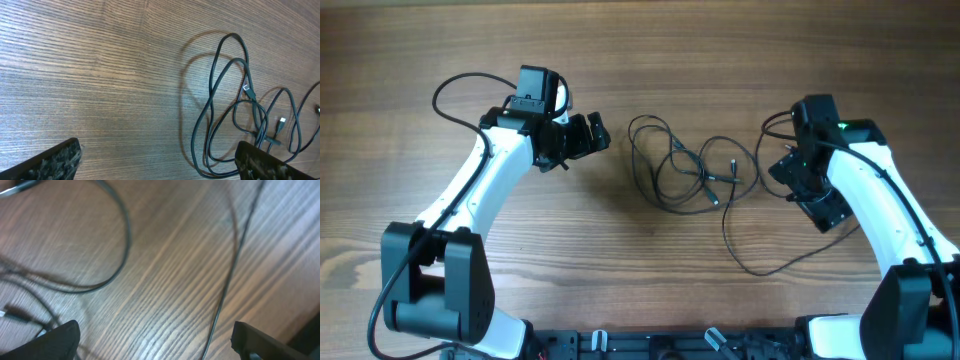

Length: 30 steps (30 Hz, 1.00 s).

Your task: Untangle cables

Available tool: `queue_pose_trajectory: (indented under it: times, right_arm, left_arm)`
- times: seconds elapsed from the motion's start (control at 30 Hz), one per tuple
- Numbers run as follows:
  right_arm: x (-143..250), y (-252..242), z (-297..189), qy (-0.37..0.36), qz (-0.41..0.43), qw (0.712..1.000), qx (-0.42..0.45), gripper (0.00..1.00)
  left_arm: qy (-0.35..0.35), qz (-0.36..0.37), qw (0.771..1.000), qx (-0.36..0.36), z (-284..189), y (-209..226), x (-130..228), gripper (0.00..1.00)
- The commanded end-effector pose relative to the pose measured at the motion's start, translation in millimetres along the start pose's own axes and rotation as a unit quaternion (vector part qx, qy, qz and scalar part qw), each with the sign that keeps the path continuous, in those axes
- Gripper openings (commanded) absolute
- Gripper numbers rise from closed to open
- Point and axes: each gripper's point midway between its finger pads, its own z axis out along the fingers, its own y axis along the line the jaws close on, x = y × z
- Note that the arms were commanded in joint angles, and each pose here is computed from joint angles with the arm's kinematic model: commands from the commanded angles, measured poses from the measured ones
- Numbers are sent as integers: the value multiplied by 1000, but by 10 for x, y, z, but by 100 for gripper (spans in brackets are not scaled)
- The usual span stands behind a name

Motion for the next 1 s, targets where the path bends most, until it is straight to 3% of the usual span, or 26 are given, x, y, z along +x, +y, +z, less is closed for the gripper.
queue_pose_trajectory:
  times: [0.0,0.2,0.57,0.73,0.87,0.97]
  right_arm:
    - [118,-208,252,3,103,994,41,100]
    - [528,-426,675,65,126,988,58,100]
    - [825,-172,1268,97,134,983,-80,100]
    - [620,128,1016,59,41,986,-152,100]
    - [569,59,590,37,46,978,-198,100]
    - [669,-331,497,48,114,981,-150,100]
  left_arm:
    - [2,-5,1000,-3,24,23,2,100]
    - [2,-5,1000,-3,24,23,2,100]
    - [2,-5,1000,-3,24,23,2,100]
    - [2,-5,1000,-3,24,23,3,100]
    - [2,-4,1000,-3,24,23,2,100]
    - [2,-5,1000,-3,24,23,2,100]
